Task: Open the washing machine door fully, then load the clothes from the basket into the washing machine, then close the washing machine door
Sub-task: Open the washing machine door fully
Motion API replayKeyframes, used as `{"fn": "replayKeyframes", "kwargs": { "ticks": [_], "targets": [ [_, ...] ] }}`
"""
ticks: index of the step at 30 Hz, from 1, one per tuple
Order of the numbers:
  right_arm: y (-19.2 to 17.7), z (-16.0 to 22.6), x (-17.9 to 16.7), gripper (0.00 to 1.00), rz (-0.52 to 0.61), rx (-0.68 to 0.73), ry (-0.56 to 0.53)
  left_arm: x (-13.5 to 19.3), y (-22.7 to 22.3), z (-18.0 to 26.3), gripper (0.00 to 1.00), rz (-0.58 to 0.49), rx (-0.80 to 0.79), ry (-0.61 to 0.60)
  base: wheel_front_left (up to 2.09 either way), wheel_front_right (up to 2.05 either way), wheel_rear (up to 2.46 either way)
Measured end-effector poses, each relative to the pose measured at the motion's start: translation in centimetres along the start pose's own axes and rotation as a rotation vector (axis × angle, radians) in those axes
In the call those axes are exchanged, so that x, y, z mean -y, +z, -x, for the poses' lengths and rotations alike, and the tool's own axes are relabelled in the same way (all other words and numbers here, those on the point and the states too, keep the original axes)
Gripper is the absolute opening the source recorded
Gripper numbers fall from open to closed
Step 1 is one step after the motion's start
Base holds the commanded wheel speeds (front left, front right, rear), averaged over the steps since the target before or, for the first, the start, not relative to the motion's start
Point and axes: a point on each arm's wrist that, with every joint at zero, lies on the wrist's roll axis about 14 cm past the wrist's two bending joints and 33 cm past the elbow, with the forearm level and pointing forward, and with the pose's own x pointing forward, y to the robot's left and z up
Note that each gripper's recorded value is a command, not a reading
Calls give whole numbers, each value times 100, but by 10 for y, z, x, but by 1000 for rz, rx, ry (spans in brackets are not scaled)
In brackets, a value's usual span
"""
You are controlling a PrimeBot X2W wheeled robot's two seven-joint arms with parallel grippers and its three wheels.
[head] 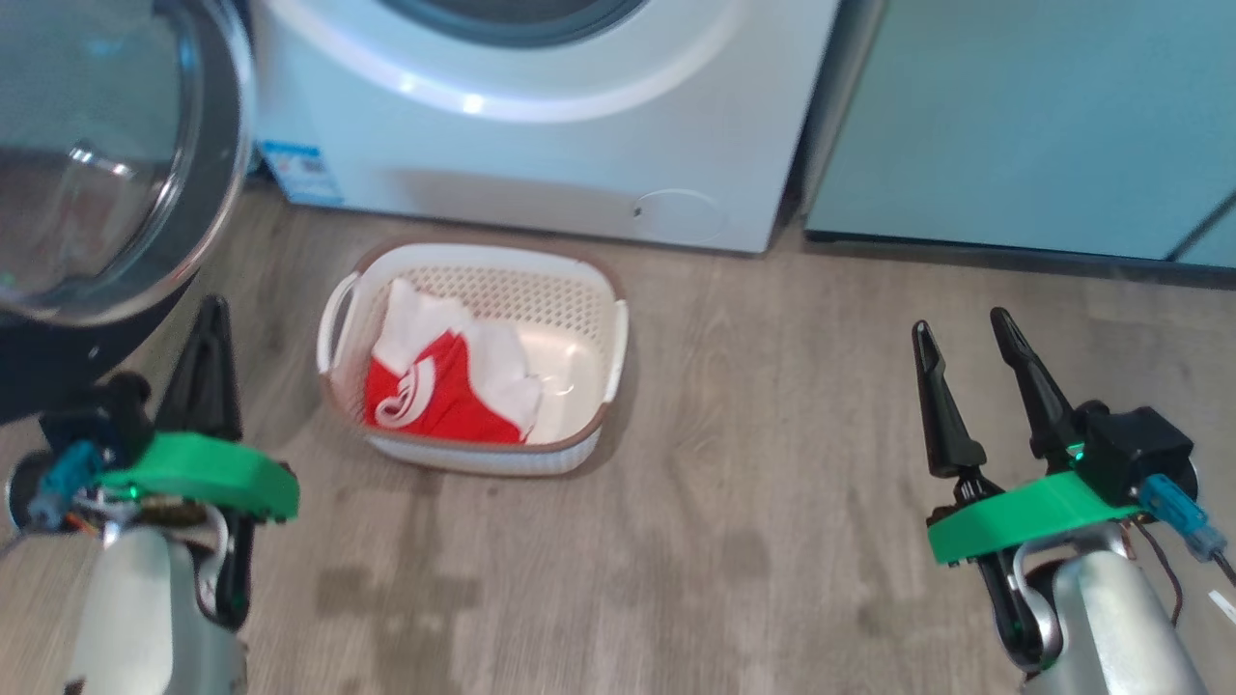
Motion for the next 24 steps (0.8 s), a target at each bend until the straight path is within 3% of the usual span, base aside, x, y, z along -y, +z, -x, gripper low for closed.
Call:
{"fn": "replayKeyframes", "kwargs": {
  "ticks": [9,16,24],
  "targets": [
    [30,40,33,100,5,71,-120,63,1,18,0,91,20,-140,0,0,0],
    [33,61,44,100,3,76,-165,82,7,31,0,160,35,-187,0,0,0],
    [36,64,44,100,-2,85,-170,92,8,41,0,154,34,-206,0,0,0]
  ]
}}
